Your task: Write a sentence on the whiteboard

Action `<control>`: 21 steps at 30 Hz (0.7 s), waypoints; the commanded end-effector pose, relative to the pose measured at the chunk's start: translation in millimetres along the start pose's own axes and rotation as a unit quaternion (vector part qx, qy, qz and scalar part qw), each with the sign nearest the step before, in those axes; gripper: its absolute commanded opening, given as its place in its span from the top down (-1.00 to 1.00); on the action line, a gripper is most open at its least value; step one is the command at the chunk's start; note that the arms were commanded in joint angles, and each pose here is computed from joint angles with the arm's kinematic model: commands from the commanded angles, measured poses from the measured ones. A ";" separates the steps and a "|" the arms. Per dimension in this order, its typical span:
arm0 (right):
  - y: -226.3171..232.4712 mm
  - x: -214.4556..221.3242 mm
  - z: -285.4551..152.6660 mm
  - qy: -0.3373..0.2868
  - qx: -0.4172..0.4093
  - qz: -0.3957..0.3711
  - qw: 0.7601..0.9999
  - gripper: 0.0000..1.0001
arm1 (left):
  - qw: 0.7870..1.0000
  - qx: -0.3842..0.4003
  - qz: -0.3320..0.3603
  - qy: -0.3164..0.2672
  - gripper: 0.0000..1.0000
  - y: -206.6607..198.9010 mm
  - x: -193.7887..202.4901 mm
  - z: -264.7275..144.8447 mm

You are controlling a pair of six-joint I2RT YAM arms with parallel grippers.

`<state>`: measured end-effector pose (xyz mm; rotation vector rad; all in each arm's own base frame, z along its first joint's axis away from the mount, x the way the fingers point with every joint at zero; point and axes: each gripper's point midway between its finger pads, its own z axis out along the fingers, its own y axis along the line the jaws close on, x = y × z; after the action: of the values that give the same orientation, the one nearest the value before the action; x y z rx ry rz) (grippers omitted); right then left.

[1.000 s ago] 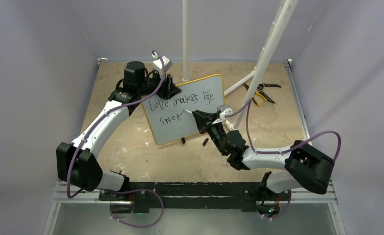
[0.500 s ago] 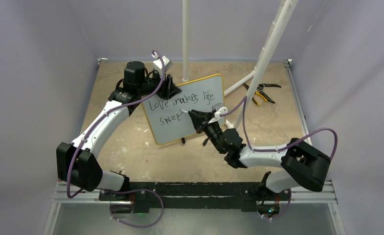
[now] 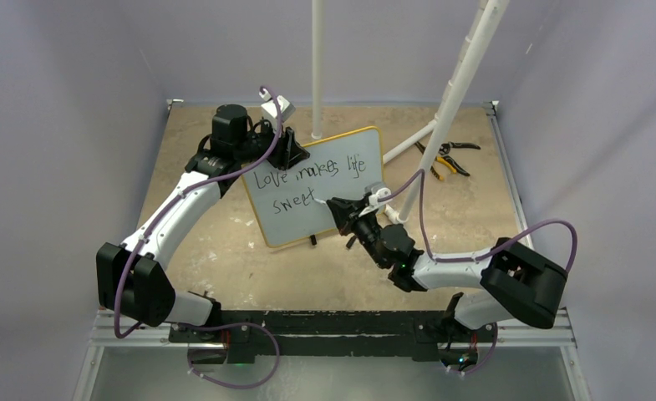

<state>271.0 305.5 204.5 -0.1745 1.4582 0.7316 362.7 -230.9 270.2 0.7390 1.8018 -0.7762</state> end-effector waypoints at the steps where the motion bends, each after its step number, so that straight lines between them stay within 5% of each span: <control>1: -8.4 6.7 -7.2 0.013 0.017 0.017 1.000 1.00 | 0.999 0.018 -0.022 0.020 0.85 -6.4 13.5 2.9; 21: -7.7 -29.1 -8.0 -0.032 0.026 0.026 0.999 1.00 | 0.999 0.017 -0.023 0.020 0.85 -5.9 14.0 3.4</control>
<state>267.3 288.3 195.0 -0.1220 1.5103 0.7083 362.6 -231.0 270.3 0.7395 1.8012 -0.7769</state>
